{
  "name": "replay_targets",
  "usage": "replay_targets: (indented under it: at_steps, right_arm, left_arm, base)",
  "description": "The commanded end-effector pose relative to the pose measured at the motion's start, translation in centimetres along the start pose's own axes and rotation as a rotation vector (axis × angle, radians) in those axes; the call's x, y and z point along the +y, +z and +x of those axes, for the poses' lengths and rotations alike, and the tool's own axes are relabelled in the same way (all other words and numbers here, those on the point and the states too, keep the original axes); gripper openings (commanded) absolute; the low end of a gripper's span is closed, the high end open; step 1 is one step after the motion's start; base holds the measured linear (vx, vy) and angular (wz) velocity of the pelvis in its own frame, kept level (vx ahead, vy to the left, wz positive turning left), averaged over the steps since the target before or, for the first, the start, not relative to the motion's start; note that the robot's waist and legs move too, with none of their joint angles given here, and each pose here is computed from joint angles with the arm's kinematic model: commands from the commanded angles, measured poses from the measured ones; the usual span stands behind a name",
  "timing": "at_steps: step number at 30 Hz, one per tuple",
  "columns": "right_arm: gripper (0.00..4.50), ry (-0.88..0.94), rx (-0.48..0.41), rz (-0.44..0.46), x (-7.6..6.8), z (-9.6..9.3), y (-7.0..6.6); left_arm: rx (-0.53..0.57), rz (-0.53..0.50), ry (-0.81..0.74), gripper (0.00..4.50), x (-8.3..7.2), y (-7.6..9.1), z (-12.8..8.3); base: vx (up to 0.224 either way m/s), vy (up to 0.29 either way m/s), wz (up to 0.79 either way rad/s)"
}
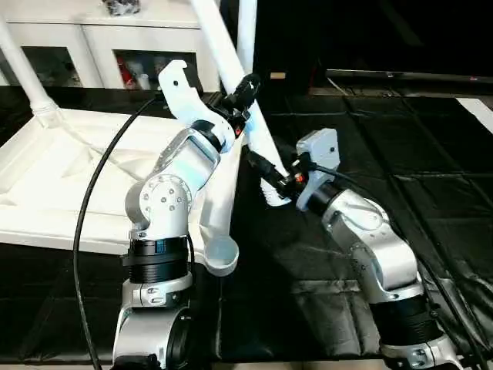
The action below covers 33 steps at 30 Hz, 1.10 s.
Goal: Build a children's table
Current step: Pick table leg
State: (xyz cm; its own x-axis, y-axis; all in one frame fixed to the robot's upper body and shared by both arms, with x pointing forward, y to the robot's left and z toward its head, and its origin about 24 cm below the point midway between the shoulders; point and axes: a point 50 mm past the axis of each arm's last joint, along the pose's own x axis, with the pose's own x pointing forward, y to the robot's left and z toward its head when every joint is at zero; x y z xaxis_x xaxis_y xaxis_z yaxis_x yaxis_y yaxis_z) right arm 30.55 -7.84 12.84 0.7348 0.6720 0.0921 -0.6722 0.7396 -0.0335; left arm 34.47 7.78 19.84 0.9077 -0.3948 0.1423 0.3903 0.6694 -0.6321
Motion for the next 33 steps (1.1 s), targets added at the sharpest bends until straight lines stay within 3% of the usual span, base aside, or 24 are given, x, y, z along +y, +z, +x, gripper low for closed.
replay_targets:
  at_steps: [1,7,10,19,22,23,24,25,30,33]
  right_arm:
    - [1.87,0.003,-0.025,-0.03,0.0,0.0,0.5]
    - [1.87,0.01,-0.031,-0.033,0.2,0.1,0.5]
    - [2.59,0.02,-0.044,-0.01,0.2,0.2,0.6]
    - [3.14,0.123,-0.072,0.092,0.5,-0.2,0.9]
    - [3.53,0.154,-0.068,0.117,0.5,-0.5,0.8]
    - [3.64,0.175,-0.054,0.204,-0.5,-1.1,1.3]
    - [3.64,0.177,-0.053,0.211,-0.6,-1.1,1.3]
    - [3.77,0.179,-0.05,0.251,-1.8,-1.5,2.0]
    - [4.12,0.227,-0.042,0.266,-2.6,-1.9,2.7]
    - [4.14,0.354,0.02,0.312,-3.5,-2.4,3.6]
  left_arm:
    - [0.037,-0.04,-0.041,2.26,-1.7,-1.3,0.4]
    - [0.026,-0.044,-0.027,1.94,-1.6,-1.1,0.5]
    - [0.011,-0.035,-0.024,1.89,-1.4,-0.7,0.6]
    - [-0.017,0.039,-0.043,1.85,-0.4,1.1,0.5]
    - [-0.01,0.067,-0.06,1.85,-0.2,1.4,0.4]
    - [0.028,0.125,-0.133,1.85,0.0,1.9,0.1]
    - [0.032,0.13,-0.139,1.85,0.1,2.0,0.1]
    - [0.065,0.169,-0.2,1.85,0.2,2.4,-0.2]
    - [0.097,0.185,-0.271,1.85,0.0,2.8,-0.5]
    - [0.161,0.204,-0.412,1.85,-0.8,3.1,-1.2]
  base:
    - [0.0,0.0,0.0]
    - [0.0,0.0,0.0]
    - [0.0,0.0,0.0]
    - [0.0,0.0,0.0]
    - [0.0,0.0,0.0]
    - [0.0,0.0,0.0]
    - [0.0,0.0,0.0]
    - [0.0,0.0,0.0]
    - [0.0,0.0,0.0]
    - [0.0,0.0,0.0]
